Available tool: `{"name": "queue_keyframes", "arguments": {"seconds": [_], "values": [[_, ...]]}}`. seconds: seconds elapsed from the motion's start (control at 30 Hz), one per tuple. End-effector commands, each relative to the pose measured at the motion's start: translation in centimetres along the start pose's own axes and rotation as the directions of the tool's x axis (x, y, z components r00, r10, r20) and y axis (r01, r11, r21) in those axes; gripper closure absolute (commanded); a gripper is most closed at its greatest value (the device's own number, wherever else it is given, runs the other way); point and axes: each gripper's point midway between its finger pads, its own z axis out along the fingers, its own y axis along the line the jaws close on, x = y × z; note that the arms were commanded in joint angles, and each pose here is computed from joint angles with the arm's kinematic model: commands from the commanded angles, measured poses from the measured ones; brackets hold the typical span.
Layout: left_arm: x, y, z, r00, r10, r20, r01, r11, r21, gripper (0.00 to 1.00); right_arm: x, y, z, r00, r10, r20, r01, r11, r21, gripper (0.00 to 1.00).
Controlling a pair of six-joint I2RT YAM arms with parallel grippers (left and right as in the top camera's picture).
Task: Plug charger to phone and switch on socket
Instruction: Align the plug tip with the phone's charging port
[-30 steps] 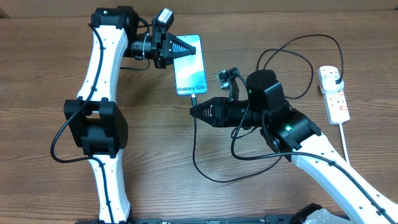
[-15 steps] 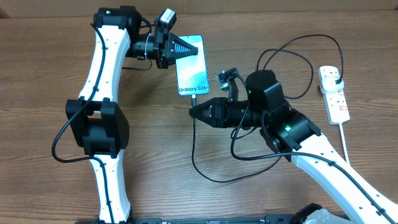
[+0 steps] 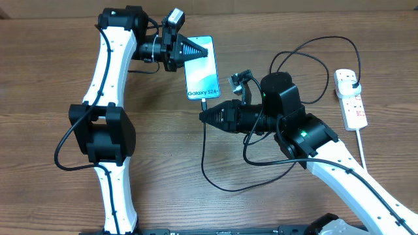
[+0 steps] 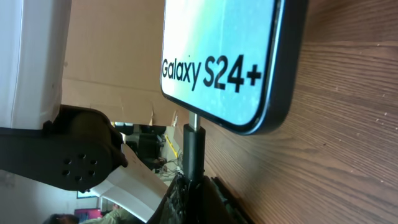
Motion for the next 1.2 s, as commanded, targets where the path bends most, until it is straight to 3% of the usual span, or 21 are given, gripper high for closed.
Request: {"name": "queue_keyframes", "arguments": {"seconds": [0.0, 1.17], "values": [[0.7, -3.1, 0.5, 0.999, 0.048, -0.003, -0.047, 0.998, 0.046, 0.96, -2.0, -1.0, -0.3, 0.996, 0.021, 0.086, -0.024, 0.999, 0.039, 0.96], [0.7, -3.1, 0.4, 0.999, 0.047, -0.001, -0.047, 0.998, 0.046, 0.96, -3.4, -2.7, -1.3, 0.987, 0.063, 0.146, -0.076, 0.993, 0.088, 0.96]]}}
